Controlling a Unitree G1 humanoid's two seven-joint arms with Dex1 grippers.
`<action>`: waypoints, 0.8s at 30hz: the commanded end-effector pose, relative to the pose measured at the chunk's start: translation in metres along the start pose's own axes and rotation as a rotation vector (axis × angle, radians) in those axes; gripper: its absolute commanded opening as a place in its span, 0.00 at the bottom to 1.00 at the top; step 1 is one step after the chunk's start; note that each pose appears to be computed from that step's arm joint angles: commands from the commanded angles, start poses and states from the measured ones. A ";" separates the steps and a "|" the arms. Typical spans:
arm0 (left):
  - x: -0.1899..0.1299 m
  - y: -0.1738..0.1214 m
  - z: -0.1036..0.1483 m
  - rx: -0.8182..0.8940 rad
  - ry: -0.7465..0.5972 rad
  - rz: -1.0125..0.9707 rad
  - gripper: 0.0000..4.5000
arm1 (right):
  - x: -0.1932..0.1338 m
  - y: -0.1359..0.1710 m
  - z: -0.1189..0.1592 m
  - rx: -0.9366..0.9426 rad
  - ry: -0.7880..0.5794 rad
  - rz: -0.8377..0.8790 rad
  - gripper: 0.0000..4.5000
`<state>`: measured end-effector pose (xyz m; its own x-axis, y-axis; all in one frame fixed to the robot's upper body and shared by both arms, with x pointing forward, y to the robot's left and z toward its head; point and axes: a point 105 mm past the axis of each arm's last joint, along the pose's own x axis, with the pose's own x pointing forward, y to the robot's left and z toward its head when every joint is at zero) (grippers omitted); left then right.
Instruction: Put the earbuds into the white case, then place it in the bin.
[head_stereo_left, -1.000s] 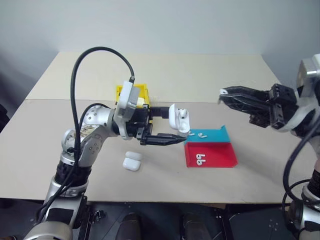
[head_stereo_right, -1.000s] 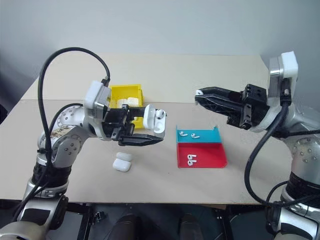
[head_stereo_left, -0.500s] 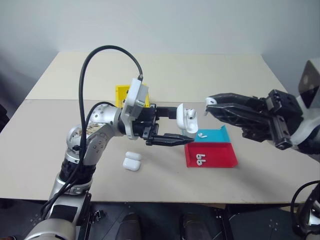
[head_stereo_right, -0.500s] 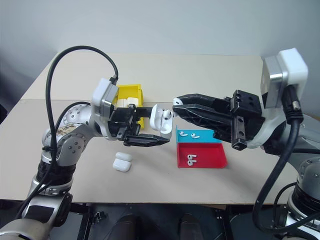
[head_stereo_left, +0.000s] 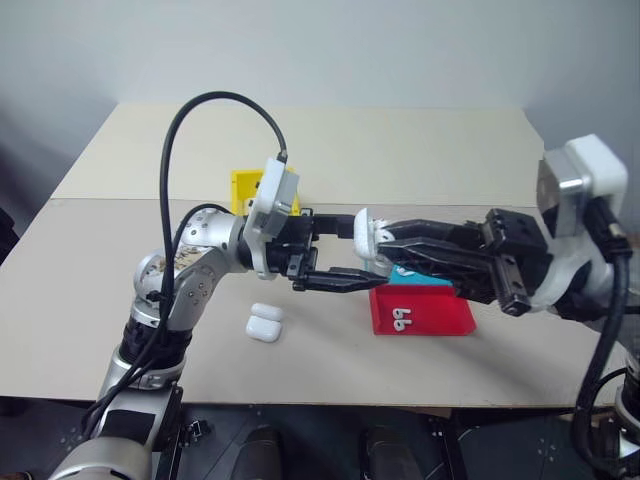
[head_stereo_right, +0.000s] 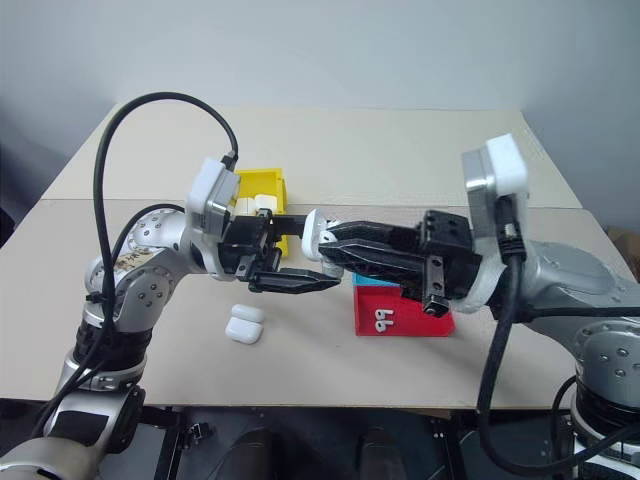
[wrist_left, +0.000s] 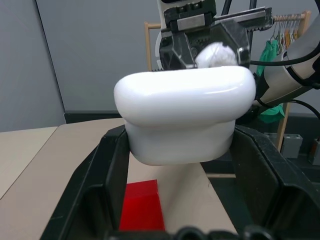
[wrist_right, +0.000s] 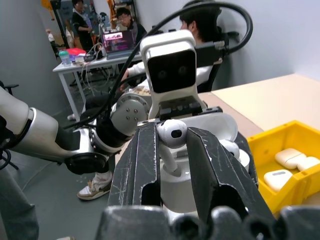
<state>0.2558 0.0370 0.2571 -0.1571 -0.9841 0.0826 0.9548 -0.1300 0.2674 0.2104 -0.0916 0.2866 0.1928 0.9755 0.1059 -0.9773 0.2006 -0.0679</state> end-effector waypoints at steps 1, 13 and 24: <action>0.002 -0.005 0.011 0.056 -0.017 -0.018 0.61 | -0.001 0.004 0.004 -0.032 0.000 0.021 0.14; 0.002 -0.004 0.011 0.064 -0.019 -0.012 0.61 | -0.002 -0.003 -0.007 -0.034 0.063 -0.006 0.14; 0.002 -0.004 0.012 0.065 -0.026 -0.011 0.61 | -0.005 -0.012 -0.009 -0.046 0.088 -0.070 0.64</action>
<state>0.2607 0.0381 0.2546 -0.1216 -0.9897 0.0758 0.9606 -0.0981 0.2601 0.2165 -0.0946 0.2799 0.2244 0.9736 0.0413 -0.9681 0.2276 -0.1047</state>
